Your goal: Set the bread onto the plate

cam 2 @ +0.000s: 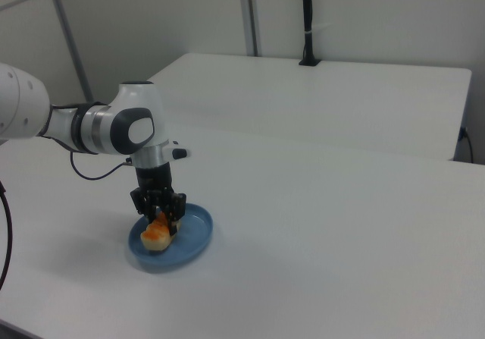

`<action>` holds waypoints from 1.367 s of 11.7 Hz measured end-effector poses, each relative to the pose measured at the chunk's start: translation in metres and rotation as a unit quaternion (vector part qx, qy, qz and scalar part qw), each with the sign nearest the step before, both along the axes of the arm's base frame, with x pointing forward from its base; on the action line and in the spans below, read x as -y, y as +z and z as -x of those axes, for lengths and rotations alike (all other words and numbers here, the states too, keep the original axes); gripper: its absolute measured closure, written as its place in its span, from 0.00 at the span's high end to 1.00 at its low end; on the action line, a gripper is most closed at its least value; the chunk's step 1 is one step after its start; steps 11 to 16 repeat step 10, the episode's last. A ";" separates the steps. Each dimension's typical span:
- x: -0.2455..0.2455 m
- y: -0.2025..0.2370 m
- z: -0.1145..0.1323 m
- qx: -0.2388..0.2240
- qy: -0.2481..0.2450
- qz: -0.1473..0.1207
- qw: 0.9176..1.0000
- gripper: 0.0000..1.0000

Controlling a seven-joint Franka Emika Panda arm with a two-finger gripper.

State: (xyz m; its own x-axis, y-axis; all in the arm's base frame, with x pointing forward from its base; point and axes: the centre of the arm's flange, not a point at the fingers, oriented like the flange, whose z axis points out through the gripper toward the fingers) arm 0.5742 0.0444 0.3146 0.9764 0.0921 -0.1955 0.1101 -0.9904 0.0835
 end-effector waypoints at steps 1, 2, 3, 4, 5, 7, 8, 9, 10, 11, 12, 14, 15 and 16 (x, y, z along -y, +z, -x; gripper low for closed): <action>0.001 0.001 0.000 0.001 -0.002 0.000 1.000 0.66; 0.003 0.003 -0.001 0.003 -0.004 0.000 1.000 0.78; 0.006 0.008 -0.002 0.008 -0.010 0.000 1.000 0.93; 0.010 0.021 -0.005 0.021 -0.016 -0.002 1.000 0.99; 0.015 0.047 -0.009 0.043 -0.022 -0.006 0.999 1.00; 0.030 0.128 -0.014 0.071 -0.049 -0.009 0.996 1.00; 0.039 0.172 -0.012 0.079 -0.071 -0.009 0.994 1.00; 0.048 0.211 -0.009 0.088 -0.087 -0.009 0.992 1.00; 0.053 0.237 -0.005 0.091 -0.095 -0.009 0.991 1.00; 0.053 0.237 -0.005 0.091 -0.095 -0.009 0.991 1.00; 0.053 0.237 -0.005 0.091 -0.095 -0.009 0.991 1.00; 0.053 0.237 -0.005 0.091 -0.095 -0.009 0.991 1.00; 0.053 0.237 -0.005 0.091 -0.095 -0.009 0.991 1.00; 0.053 0.237 -0.005 0.091 -0.095 -0.009 0.991 1.00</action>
